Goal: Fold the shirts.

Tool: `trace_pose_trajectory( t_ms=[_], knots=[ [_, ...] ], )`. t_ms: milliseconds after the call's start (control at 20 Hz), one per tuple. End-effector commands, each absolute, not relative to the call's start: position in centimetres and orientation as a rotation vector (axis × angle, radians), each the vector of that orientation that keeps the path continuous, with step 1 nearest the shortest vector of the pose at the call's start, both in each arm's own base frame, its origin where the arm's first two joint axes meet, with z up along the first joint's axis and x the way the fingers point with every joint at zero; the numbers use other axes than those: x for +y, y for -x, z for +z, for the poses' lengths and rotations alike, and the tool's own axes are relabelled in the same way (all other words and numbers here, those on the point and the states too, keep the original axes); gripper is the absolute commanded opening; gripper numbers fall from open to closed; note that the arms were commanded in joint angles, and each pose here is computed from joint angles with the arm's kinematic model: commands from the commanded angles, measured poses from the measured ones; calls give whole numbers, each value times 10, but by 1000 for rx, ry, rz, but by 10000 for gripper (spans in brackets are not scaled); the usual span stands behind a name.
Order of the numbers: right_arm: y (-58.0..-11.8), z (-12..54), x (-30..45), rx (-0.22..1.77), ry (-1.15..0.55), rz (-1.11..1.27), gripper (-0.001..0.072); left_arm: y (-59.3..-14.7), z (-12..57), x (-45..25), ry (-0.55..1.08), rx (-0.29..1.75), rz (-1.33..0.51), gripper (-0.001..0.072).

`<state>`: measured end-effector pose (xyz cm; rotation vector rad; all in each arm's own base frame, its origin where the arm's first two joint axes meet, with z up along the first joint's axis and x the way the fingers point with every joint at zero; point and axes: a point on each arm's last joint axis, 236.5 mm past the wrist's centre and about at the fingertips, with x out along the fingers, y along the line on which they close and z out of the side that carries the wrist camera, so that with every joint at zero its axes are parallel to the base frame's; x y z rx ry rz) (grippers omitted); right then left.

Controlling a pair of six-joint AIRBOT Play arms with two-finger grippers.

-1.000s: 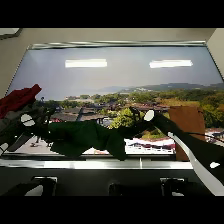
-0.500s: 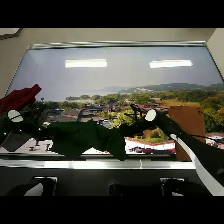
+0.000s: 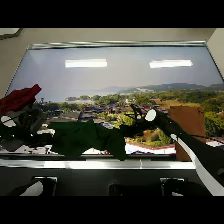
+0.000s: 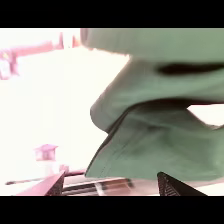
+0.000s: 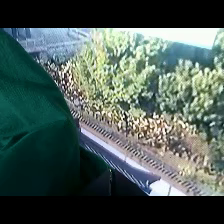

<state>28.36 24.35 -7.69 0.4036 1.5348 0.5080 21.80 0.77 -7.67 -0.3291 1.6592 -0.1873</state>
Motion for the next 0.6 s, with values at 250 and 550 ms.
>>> trace_pose_trajectory(
  t_ms=[250,550],
  knots=[
    [-284,-76,245,1534,-411,511,35,-214,-99,-28,513,1665,-278,636],
    [-284,-76,245,1534,-410,511,35,-214,-104,-52,527,1700,-337,134]
  ],
)
